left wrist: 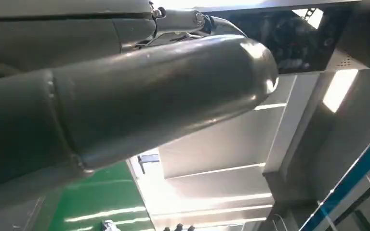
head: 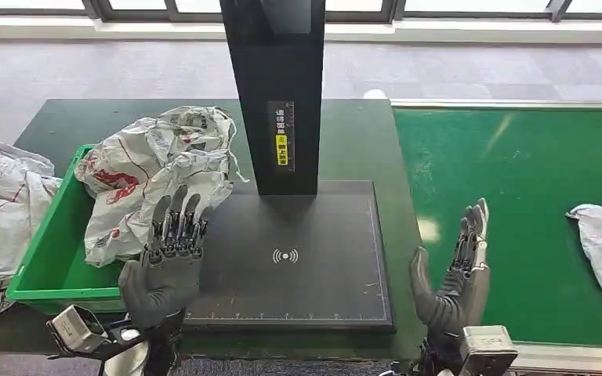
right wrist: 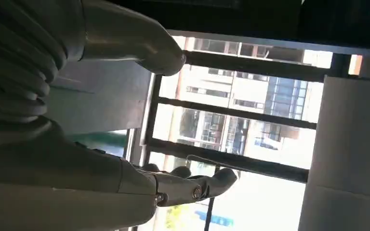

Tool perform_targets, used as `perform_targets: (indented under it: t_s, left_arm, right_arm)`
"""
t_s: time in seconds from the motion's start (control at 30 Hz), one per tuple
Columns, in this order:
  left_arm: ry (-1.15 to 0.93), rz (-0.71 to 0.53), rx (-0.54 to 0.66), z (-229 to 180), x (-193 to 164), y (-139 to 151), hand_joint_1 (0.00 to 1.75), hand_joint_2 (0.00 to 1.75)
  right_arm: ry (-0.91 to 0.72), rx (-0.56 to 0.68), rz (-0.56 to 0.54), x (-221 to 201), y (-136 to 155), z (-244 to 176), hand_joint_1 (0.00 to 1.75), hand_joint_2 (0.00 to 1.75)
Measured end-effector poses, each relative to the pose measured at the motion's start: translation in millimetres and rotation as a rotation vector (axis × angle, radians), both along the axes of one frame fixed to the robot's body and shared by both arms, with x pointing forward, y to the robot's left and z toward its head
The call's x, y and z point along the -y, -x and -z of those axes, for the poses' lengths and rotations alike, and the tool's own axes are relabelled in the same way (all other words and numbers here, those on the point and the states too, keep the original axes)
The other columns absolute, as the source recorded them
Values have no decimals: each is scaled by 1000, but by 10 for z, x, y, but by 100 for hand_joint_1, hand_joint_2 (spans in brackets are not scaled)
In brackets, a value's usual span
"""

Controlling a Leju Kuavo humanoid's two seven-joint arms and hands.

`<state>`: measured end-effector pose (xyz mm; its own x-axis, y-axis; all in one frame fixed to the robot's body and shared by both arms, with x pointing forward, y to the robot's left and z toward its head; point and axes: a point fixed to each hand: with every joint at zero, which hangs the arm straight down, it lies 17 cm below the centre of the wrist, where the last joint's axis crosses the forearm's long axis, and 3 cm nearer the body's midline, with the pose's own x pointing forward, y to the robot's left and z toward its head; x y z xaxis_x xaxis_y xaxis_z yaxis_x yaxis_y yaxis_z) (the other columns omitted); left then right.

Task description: Moved the parcel from conveyor to table for the left to box.

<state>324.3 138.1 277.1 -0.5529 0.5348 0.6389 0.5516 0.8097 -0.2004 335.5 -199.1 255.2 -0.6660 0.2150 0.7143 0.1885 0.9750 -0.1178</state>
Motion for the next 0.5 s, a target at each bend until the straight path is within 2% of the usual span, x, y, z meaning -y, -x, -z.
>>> perform_targets:
  t_s: [0.5]
  left_arm:
    - [-8, -35, -7, 8, -36, 18, 0, 0]
  right_arm:
    - [-8, 6, 33, 72, -3, -9, 0, 175]
